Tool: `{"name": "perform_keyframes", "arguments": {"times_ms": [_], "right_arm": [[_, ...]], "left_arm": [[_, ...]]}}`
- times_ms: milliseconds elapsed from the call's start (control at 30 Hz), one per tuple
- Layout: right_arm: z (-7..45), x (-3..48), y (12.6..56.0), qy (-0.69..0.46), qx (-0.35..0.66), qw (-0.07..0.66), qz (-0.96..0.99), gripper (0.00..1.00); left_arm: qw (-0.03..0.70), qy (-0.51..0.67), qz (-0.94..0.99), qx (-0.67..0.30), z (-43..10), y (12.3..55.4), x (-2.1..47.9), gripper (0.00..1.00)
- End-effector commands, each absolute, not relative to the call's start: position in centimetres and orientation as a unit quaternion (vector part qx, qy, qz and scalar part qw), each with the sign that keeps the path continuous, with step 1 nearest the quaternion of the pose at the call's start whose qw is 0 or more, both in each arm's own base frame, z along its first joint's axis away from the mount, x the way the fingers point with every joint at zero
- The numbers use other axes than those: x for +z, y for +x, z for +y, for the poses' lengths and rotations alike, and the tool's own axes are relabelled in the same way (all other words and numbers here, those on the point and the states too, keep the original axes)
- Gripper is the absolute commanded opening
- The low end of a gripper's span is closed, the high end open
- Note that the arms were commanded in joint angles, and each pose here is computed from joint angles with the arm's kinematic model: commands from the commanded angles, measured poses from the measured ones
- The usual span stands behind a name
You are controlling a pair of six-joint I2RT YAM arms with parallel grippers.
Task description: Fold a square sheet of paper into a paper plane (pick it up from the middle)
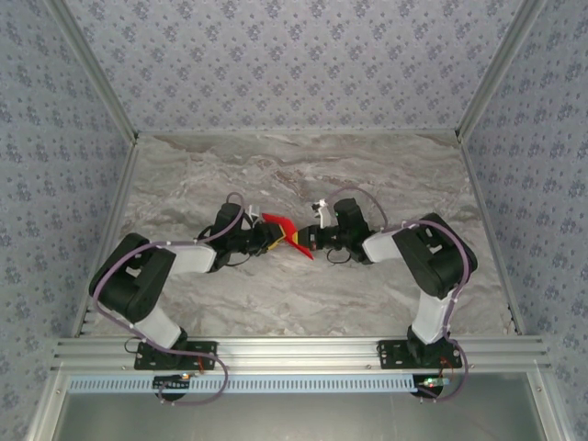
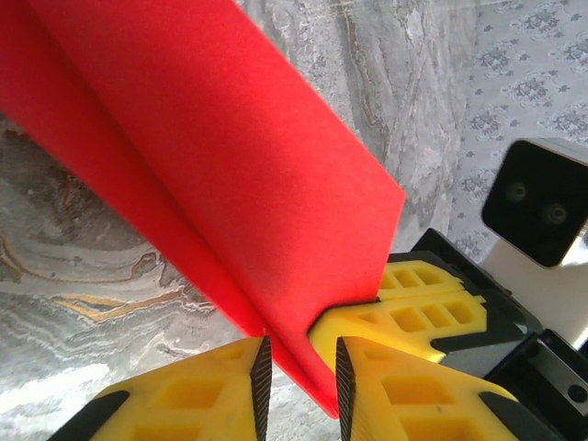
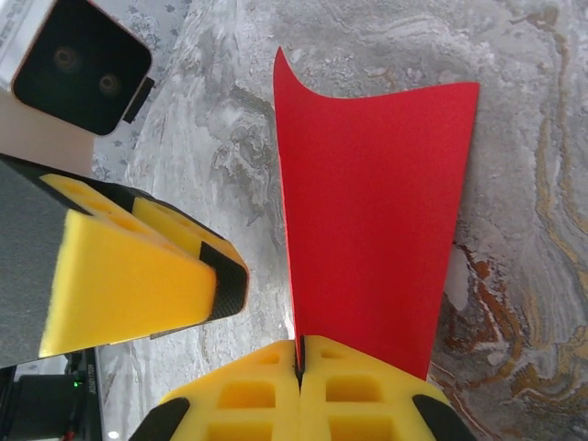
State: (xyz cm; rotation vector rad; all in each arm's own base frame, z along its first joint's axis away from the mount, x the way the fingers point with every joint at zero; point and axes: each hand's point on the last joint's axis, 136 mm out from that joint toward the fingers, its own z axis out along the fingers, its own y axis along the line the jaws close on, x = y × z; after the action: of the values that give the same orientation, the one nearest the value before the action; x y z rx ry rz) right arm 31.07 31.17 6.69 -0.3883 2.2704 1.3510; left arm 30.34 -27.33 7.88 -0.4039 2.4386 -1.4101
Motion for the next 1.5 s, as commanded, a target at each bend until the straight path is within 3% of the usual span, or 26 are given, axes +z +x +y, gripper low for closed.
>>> {"name": "perform_keyframes", "arguments": {"times_ms": [0, 600, 1467], "right_arm": [[31.4, 6.4, 31.1, -0.121, 0.511, 0.204, 0.826, 0.00], [31.0, 3.2, 30.6, -0.092, 0.503, 0.145, 0.847, 0.00], [30.8, 2.4, 30.6, -0.089, 0.488, 0.135, 0.858, 0.00]], "left_arm": [[0.167, -0.110, 0.837, -0.510, -28.4, 31.0, 9.4, 0.26], [0.148, -0.092, 0.843, -0.509, -29.8, 31.2, 7.5, 0.22], [0.137, -0.092, 0.853, -0.495, -30.4, 31.8, 4.9, 0.18]]}}
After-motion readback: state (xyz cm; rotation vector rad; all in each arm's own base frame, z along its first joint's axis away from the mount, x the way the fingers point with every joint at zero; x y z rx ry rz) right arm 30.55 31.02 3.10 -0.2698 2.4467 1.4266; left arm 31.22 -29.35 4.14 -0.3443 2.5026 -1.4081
